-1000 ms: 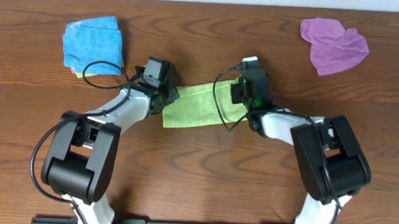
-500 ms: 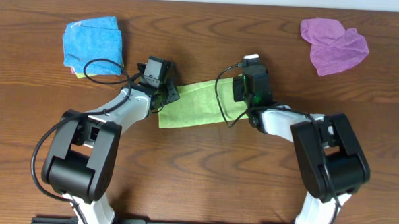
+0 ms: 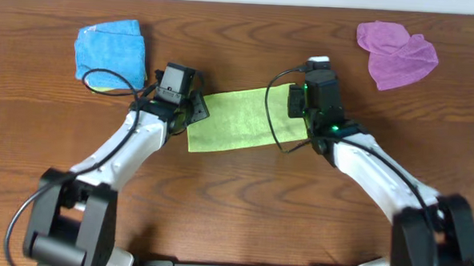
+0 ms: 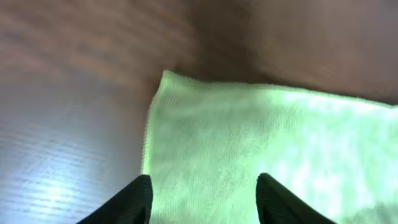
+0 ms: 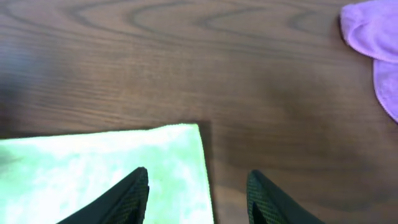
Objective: Fold the cloth
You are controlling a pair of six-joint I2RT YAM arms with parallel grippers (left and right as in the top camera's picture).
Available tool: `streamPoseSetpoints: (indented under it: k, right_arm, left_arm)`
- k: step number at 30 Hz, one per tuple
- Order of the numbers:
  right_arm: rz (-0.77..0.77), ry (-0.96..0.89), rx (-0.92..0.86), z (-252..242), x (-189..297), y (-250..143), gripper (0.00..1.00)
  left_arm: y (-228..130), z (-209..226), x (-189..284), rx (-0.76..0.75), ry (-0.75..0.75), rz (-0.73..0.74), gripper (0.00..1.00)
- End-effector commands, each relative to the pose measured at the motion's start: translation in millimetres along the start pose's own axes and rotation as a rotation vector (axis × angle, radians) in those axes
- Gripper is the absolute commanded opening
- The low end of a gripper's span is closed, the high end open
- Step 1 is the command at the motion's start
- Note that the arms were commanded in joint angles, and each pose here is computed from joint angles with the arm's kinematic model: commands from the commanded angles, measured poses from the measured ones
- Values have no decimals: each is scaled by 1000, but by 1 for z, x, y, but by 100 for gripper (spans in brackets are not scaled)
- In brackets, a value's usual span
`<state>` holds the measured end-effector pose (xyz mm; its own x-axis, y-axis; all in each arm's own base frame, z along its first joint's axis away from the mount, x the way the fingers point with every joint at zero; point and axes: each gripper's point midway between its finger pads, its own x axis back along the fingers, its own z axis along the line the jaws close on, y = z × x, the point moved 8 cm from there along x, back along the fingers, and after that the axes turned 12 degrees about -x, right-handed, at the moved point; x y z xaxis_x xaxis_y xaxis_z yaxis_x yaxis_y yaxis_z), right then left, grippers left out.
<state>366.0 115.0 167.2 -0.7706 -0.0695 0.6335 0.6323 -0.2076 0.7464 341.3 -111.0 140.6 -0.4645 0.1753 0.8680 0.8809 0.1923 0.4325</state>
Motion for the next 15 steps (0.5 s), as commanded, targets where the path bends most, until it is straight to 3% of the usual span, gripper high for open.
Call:
streamPoseSetpoints:
  k: [1, 9, 15]
  right_arm:
    - [-20, -1, -86, -1, 21, 12, 52]
    - [192, 1, -212, -7, 39, -16, 54]
    - [291, -51, -339, -17, 42, -29, 58]
  left_arm:
    - [2, 3, 16, 7, 15, -8, 54]
    - [-16, 6, 18, 150, 20, 114, 47]
    - [-34, 11, 21, 394, 75, 219, 47]
